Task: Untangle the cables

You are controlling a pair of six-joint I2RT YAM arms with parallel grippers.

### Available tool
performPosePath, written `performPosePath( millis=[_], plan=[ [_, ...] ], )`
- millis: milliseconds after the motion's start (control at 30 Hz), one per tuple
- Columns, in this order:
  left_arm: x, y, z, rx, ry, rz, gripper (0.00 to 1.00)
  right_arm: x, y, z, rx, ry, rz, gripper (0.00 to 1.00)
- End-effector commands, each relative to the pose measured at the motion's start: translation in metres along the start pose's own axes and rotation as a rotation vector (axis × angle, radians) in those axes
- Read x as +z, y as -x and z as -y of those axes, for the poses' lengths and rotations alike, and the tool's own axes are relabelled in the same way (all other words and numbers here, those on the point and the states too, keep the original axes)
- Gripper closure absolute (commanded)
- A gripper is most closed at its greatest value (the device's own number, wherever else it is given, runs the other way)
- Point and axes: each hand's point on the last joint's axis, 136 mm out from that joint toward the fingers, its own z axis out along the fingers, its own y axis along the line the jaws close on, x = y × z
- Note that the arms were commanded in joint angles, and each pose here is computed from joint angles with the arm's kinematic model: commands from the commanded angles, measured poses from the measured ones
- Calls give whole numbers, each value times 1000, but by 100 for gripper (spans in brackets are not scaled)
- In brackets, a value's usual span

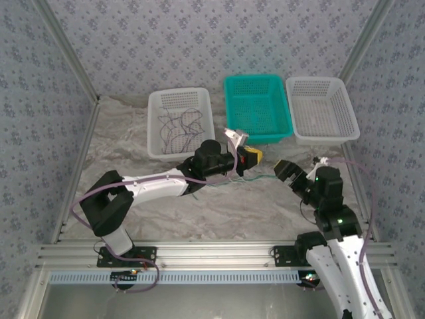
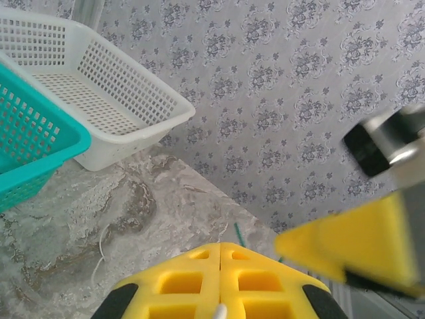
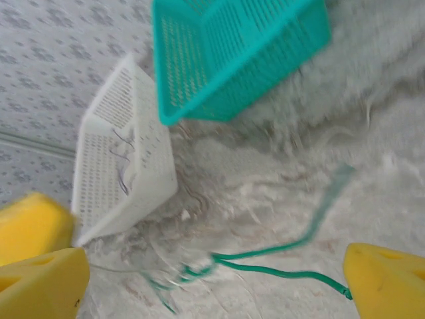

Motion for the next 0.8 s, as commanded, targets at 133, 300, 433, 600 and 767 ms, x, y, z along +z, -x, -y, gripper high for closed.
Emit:
performPosePath(
  millis=[133,300,433,600,767],
  plan=[
    [2,16,10,-6,-35,30,100,38,-23,-7,194,192,-34,0],
    [0,17,8,3,-19,27,100,37,-20,-8,180,168,13,0],
    [0,18,8,7,-17,31,100,37,-26,-1,248,149,10,0],
    [0,19,8,7,-15,34,100,33,-30,9,181,17,-11,0],
    [-2,23,13,13,-30,44,100,61,-58,22,288,-67,-136,0]
  ],
)
